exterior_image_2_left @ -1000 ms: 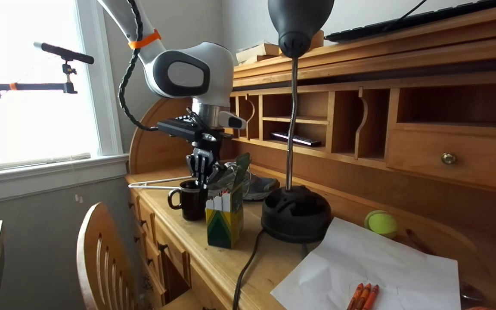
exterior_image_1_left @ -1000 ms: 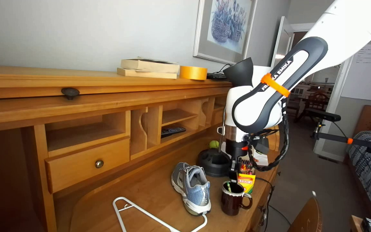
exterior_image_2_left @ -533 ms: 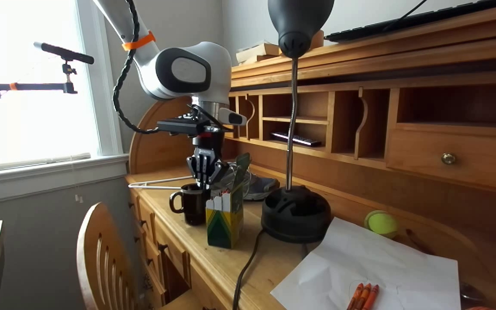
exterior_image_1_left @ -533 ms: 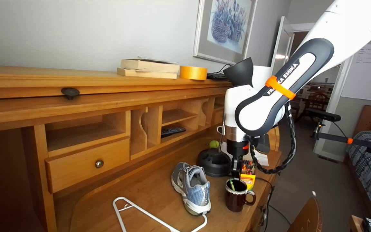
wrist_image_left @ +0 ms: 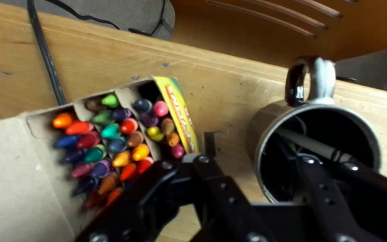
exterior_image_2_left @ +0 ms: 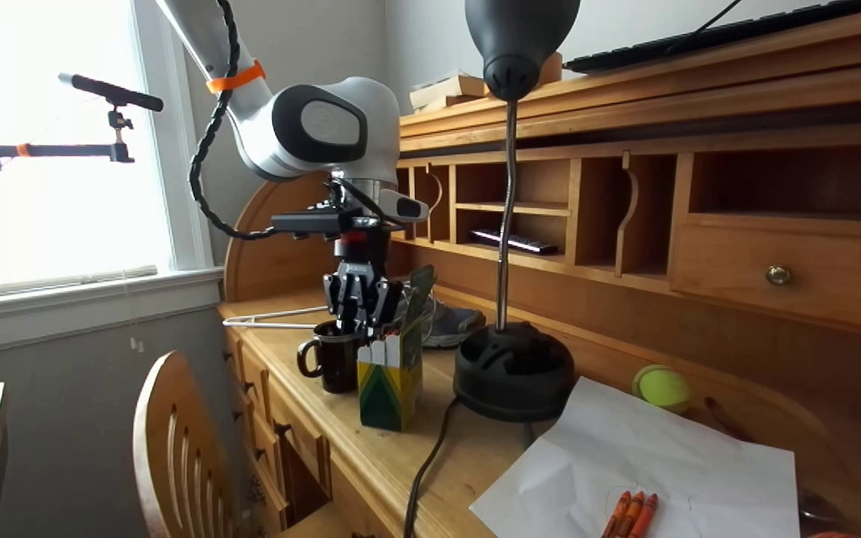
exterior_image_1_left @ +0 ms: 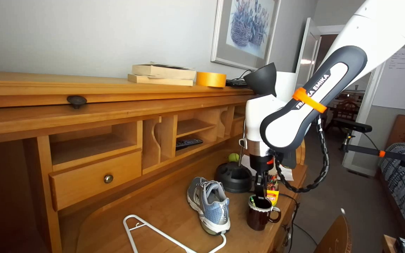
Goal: Remove the crayon from the mug and put it in the box.
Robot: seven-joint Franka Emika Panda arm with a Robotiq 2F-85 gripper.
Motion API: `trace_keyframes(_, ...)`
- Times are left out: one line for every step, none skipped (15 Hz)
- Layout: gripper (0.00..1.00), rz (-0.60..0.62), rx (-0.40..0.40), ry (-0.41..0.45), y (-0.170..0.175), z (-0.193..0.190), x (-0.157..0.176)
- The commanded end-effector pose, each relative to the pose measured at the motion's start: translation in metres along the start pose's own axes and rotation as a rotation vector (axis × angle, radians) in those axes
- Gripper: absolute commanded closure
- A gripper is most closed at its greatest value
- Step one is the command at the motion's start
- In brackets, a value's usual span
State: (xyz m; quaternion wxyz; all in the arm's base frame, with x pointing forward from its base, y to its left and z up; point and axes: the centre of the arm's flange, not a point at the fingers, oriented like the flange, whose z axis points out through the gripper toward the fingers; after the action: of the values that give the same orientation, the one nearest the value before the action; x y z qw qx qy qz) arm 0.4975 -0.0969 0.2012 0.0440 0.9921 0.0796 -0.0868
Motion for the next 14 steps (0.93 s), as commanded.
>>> trace_keyframes(0.23,0.018,-0.030,-0.008,-0.001,0.000,-0.006)
trace_keyframes(0.14,0.023,-0.035,-0.004,-0.001,-0.003,-0.006)
trace_keyframes(0.08,0.028,-0.036,0.005,-0.001,-0.008,-0.007)
trace_keyframes(0.01,0.033,-0.039,0.013,-0.002,-0.012,-0.007)
trace_keyframes(0.00,0.034,-0.043,0.021,-0.003,-0.017,-0.007)
trace_keyframes(0.00,0.034,-0.047,0.026,-0.004,-0.020,-0.006)
trace_keyframes(0.00,0.035,-0.048,0.035,-0.005,-0.025,-0.006)
trace_keyframes(0.00,0.040,-0.052,0.041,-0.006,-0.029,-0.006)
trace_keyframes(0.00,0.042,-0.052,0.048,-0.008,-0.033,-0.005)
trace_keyframes(0.00,0.047,-0.054,0.054,-0.009,-0.035,-0.005)
trace_keyframes(0.00,0.056,-0.055,0.059,-0.010,-0.037,-0.004)
trace_keyframes(0.01,0.059,-0.052,0.063,-0.011,-0.038,-0.003)
trace_keyframes(0.02,0.062,-0.052,0.065,-0.013,-0.038,-0.001)
trace_keyframes(0.03,0.062,-0.051,0.066,-0.015,-0.037,0.000)
